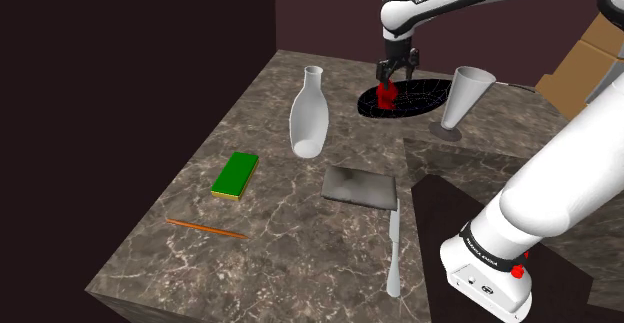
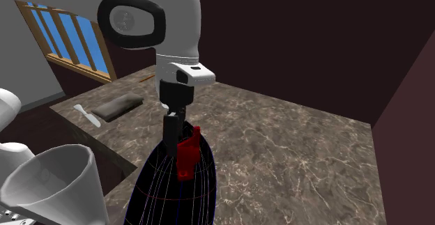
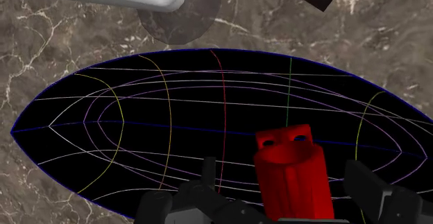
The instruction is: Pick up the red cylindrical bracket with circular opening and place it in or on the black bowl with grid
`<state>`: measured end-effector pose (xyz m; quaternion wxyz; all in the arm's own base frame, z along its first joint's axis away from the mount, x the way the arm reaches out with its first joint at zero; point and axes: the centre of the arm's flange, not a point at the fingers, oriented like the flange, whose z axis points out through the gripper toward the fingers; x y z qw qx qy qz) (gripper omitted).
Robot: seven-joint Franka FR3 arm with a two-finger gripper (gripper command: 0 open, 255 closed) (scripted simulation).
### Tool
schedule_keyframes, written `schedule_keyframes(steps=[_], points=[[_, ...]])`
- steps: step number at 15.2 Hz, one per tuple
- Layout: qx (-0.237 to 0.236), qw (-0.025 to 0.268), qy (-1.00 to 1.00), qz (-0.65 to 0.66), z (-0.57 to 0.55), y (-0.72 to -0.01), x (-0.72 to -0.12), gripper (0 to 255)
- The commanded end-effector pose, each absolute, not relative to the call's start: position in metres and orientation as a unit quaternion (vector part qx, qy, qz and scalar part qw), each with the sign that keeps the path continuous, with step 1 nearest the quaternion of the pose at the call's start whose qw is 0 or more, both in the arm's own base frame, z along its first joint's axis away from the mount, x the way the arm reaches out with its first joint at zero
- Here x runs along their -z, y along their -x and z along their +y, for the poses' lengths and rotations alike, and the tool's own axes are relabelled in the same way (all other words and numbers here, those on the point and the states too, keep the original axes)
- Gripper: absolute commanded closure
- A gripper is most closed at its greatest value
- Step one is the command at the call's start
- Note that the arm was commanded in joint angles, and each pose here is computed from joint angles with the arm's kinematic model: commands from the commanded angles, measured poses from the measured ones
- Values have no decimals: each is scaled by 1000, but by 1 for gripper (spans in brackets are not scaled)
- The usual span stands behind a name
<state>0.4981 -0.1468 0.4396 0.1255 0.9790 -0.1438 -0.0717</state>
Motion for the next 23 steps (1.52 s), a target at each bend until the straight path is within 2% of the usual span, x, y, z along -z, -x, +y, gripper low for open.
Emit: schedule_keyframes(steps=[1,5,13,14,23], points=[[75,128,-978,-146,-147,-496,-430,0],[75,128,-978,-146,-153,-491,-407,0],[75,128,-978,-146,-153,-491,-407,0],[75,128,-978,-146,-153,-491,-407,255],[75,128,-978,-146,-153,-491,-407,255]])
